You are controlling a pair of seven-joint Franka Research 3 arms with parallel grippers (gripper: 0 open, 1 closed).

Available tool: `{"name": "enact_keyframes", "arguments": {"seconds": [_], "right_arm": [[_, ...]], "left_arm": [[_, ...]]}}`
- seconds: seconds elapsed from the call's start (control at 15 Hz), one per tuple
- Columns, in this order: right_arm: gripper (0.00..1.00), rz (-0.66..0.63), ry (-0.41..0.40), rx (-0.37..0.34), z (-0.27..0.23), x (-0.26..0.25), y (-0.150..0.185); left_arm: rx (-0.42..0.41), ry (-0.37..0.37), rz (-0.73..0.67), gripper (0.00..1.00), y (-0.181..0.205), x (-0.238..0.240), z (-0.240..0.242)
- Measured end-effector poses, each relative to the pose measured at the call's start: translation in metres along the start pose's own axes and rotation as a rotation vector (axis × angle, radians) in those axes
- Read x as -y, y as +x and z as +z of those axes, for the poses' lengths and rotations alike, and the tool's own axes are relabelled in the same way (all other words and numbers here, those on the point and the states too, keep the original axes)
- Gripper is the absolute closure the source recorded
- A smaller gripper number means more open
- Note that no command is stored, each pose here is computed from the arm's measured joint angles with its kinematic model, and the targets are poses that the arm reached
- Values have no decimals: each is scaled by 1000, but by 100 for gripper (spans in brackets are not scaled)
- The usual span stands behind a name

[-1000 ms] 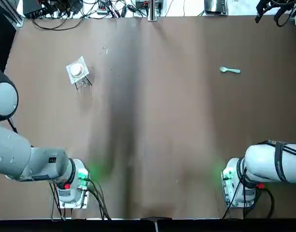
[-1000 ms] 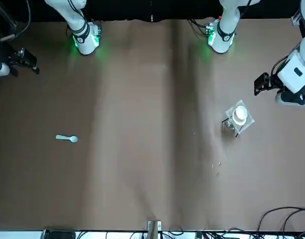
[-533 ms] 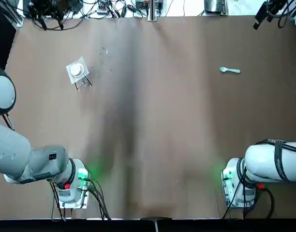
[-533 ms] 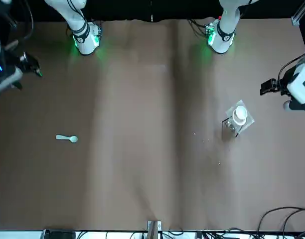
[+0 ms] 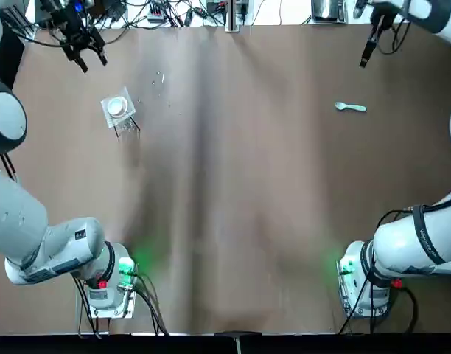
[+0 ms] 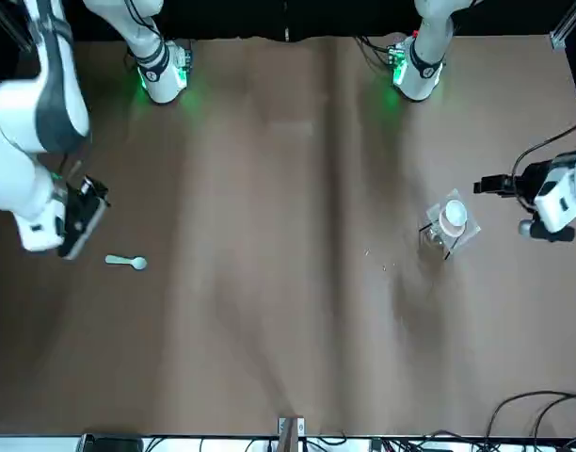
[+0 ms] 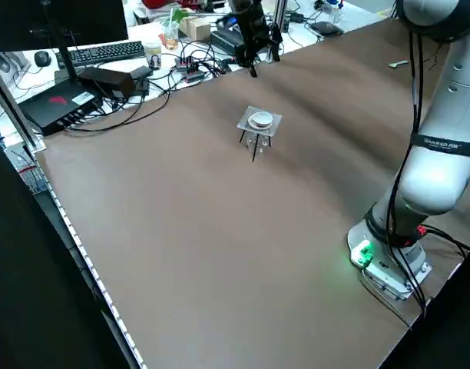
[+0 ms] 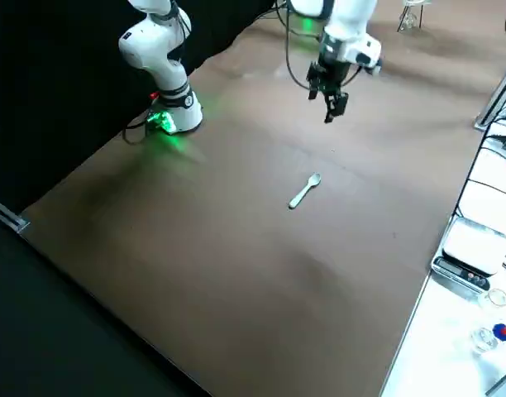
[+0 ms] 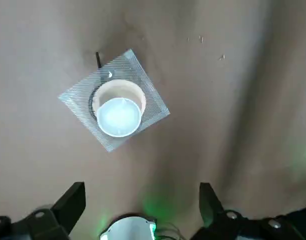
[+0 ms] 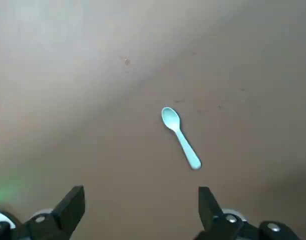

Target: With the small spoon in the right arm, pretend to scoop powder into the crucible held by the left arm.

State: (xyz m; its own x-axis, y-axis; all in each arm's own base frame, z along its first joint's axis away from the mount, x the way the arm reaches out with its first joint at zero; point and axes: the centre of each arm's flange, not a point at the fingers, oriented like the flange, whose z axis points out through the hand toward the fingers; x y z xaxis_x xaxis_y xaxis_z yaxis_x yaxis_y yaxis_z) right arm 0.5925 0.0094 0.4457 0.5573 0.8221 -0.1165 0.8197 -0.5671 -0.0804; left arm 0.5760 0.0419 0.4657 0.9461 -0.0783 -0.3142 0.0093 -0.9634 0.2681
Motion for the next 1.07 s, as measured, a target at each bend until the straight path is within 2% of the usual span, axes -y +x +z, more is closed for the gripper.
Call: {"name": "enact_keyframes", "arguments": {"seconds": [0.07, 0.2, 0.47, 0.53, 0.6, 0.67, 0.73, 0.8, 1.0, 1.07], "right_arm": [[0, -84, 19, 17, 30, -10, 9], [1, -167, 19, 15, 53, -27, 6], [5, -310, 43, -5, 99, -73, -37], [11, -332, 52, -14, 114, -84, -48], [11, -348, 62, -20, 129, -92, -56], [16, -359, 72, -22, 144, -96, -59], [22, -369, 76, -24, 158, -99, -56], [22, -389, 74, -28, 172, -101, -52], [28, -441, 71, -41, 204, -107, -48], [28, -438, 82, -58, 213, -110, -52]], "left_arm": [[40, -17, 4, 0, 11, 4, 20], [79, -31, 17, 0, 23, 9, 41], [134, -72, 42, 2, 38, 40, 74], [144, -85, 43, 2, 41, 52, 82], [154, -96, 46, 5, 43, 60, 88], [162, -103, 45, 5, 46, 66, 95], [167, -108, 46, 9, 49, 69, 101], [170, -111, 50, 9, 52, 70, 107], [163, -114, 72, 18, 62, 74, 121], [164, -116, 74, 26, 64, 76, 125]]}}
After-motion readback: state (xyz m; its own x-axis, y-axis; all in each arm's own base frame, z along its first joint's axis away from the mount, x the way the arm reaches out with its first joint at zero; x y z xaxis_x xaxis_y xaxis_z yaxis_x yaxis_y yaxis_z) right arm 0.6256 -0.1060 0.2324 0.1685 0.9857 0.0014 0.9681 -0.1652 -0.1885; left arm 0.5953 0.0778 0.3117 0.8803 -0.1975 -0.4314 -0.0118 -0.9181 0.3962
